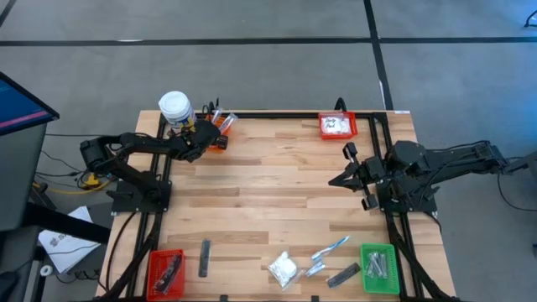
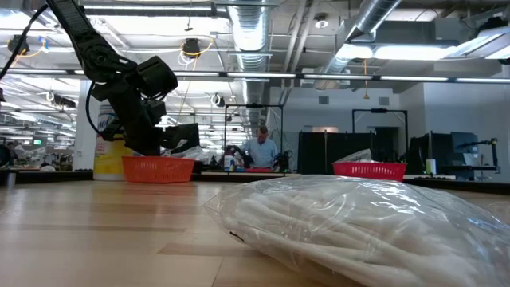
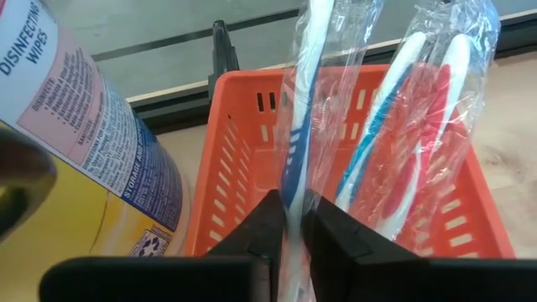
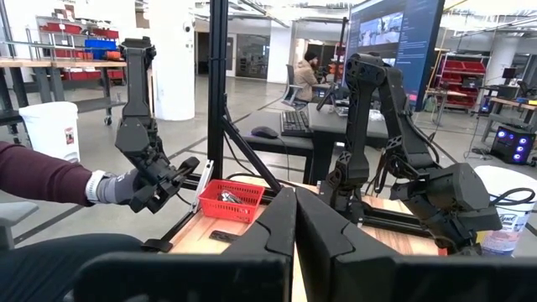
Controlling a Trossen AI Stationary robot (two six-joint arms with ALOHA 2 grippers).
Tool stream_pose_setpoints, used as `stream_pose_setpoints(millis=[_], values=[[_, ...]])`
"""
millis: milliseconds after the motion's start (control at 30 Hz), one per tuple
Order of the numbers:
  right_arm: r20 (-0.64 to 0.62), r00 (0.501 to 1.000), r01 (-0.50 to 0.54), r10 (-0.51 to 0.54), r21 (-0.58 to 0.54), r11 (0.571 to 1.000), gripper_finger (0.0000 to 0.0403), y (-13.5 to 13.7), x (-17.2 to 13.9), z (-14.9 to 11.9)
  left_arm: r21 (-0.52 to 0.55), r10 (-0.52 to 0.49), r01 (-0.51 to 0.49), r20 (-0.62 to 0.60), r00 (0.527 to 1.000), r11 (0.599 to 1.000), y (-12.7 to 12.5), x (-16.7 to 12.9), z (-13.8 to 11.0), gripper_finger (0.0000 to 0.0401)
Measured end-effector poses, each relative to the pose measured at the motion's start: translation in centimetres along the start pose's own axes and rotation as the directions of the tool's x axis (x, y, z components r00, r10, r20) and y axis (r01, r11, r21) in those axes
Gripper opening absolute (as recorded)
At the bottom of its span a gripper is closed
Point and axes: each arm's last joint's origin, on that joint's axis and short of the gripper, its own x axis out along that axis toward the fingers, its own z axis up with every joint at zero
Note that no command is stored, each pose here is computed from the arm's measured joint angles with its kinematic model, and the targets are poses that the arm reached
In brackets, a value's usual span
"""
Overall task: Pick & Place Travel size toiletries
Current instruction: Put the left blue toothbrush into the orange bin
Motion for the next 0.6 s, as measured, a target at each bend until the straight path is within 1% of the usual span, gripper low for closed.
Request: stream_pose_setpoints(millis=[600], values=[[0.0,1.0,0.0,0.0,0.0,1.0,0.0,0.0,0.0,0.01,0.0,0.0,0.0,0.0,1.0,1.0,0.0,0.0,0.0,0.0044]])
